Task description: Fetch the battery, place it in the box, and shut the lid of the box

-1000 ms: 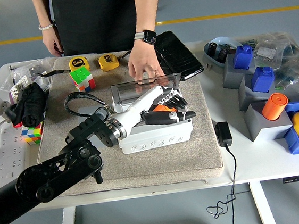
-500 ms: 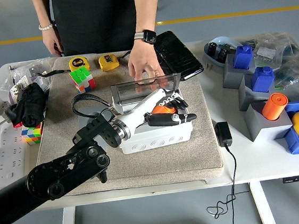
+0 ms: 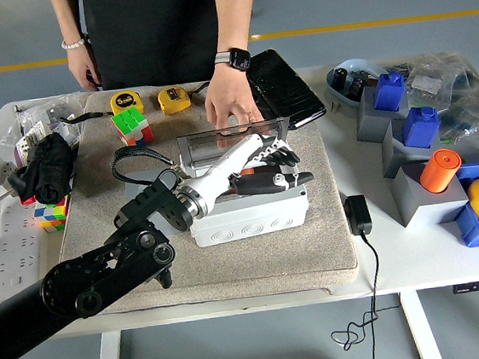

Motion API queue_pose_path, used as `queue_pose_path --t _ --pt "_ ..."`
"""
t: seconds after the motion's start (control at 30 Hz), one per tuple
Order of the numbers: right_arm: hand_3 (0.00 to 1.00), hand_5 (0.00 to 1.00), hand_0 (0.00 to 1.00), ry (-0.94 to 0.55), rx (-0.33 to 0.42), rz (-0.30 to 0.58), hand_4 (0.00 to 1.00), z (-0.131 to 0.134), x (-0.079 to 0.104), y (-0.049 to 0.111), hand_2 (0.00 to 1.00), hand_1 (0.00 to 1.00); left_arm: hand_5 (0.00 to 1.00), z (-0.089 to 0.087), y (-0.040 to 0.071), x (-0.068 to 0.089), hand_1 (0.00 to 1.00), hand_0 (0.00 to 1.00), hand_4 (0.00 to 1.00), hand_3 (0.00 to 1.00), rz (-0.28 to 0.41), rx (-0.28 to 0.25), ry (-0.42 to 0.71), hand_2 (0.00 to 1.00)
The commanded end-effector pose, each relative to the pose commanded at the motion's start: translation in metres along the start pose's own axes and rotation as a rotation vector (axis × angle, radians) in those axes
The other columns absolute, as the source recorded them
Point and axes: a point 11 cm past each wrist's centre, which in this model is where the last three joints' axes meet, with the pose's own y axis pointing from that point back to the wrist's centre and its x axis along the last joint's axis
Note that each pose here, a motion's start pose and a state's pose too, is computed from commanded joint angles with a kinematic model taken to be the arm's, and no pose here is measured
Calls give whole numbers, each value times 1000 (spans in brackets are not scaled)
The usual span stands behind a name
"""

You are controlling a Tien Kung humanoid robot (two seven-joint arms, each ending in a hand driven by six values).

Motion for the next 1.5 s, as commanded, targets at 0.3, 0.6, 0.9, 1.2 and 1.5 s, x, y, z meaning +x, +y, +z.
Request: queue_pose_path --t 0.3,0.6,0.9,1.2,1.5 --pt "705 577 729 1 -5 1 998 2 0 0 690 695 552 42 8 46 627 653 950 562 174 -187 96 591" --pt "704 575 727 3 -2 0 998 1 0 0 690 695 554 14 -1 70 696 720 950 594 222 -24 -124 626" --pt "704 576 727 -2 -6 1 998 2 0 0 690 695 558 13 4 67 609 512 951 575 138 113 -257 608" --pt "704 575 727 -3 -3 0 998 1 0 0 690 695 586 18 13 51 553 315 953 568 14 187 -247 562" --pt "705 574 726 -2 -5 0 998 2 0 0 690 695 590 12 15 27 555 308 961 569 -55 197 -183 564"
